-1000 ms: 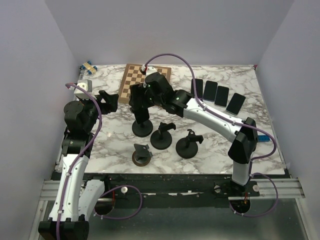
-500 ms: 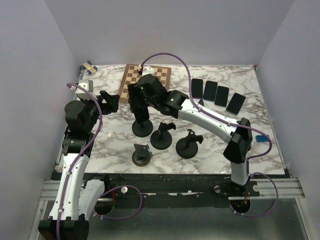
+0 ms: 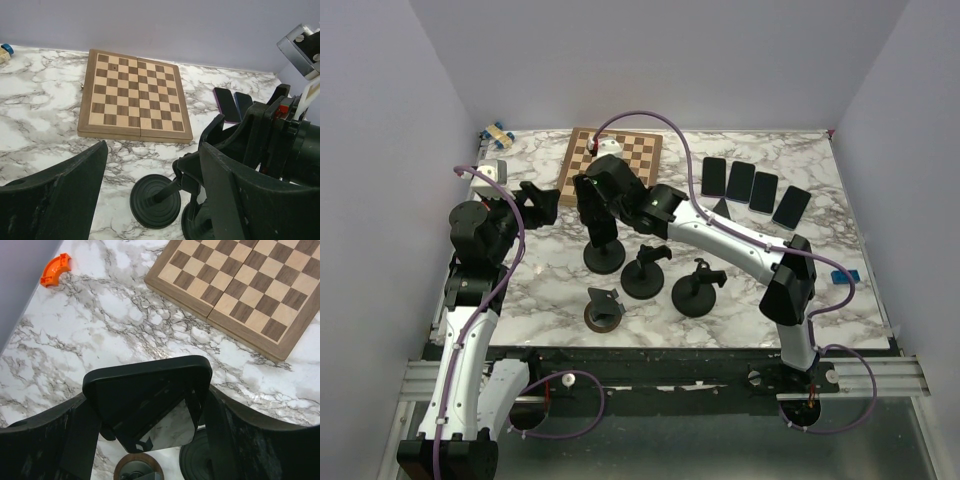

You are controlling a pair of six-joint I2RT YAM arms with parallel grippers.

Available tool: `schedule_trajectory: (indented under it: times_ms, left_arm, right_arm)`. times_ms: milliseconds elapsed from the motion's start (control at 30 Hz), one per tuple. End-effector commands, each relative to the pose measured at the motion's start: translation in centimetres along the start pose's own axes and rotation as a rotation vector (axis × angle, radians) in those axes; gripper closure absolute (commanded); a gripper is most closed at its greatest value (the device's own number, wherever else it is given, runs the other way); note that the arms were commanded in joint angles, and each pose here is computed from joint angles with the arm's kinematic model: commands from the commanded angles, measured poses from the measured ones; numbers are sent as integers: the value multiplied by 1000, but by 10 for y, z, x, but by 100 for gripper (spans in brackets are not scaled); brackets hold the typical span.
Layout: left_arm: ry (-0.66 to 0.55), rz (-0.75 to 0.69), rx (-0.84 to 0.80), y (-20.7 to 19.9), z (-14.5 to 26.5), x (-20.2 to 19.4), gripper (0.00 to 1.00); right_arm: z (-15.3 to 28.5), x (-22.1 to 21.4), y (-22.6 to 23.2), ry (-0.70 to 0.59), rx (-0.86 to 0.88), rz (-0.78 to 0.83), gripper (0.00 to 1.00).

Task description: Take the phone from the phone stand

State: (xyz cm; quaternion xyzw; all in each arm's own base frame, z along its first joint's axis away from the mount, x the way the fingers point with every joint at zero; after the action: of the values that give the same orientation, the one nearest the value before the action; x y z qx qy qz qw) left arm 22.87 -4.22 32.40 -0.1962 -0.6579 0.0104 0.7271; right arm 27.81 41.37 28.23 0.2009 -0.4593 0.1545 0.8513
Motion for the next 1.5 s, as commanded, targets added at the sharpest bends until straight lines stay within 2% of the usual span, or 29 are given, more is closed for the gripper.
schedule_trajectory:
  times_ms: [0,167,200,233,433,633,700,867,933,1033,1133,1200,1333,1467]
  left_arm:
    - [-7,4,-44,-2,-2,0,18]
    - [29,14,-138,-9,-9,-5,26]
    - [36,19,-164,-11,-10,-5,28]
    - [43,24,-191,-13,-12,-6,32]
    - [70,45,-348,-24,-19,-10,47]
    - [134,79,-401,-26,-27,-16,53]
    - [163,85,-408,-27,-30,-20,52]
    - [237,90,-494,-40,-37,-30,37]
    - [254,81,-522,-45,-39,-32,35]
    - [276,83,-533,-48,-43,-38,36]
    - [320,95,-508,-46,-47,-44,48]
    - [341,95,-505,-45,-51,-48,51]
    - [353,86,-520,-47,-55,-51,51]
    - [364,81,-497,-46,-58,-55,46]
  right_arm:
    - [3,4,0,-31,-44,-3,57]
    - [14,9,-4,-77,0,-27,93]
    - [13,11,-7,-76,10,-39,98]
    - [13,12,-10,-66,33,-55,99]
    - [6,18,-39,-26,98,-161,99]
    - [2,23,-64,2,147,-267,99]
    - [2,25,-66,1,146,-272,99]
    - [0,27,-68,4,156,-287,99]
    - [-1,28,-67,9,169,-289,99]
    - [-2,26,-66,18,179,-293,99]
    - [-1,23,-62,33,217,-298,99]
    - [0,23,-61,33,228,-297,99]
    - [1,23,-60,38,246,-295,99]
    - [2,22,-59,43,259,-295,99]
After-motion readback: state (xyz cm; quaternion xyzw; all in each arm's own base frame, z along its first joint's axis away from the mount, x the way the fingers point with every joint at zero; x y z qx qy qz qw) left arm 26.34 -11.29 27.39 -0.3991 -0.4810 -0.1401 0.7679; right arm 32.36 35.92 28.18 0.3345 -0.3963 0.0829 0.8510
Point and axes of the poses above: each gripper's point midway between its finger pads, its own z axis back along the fingers, its own y axis along the line the jaws close on, x = y × z, the point moved 8 cm from there along z, back along the fingers, and after that the axes turned 2 degrees about -z, right-handed, at the moved point
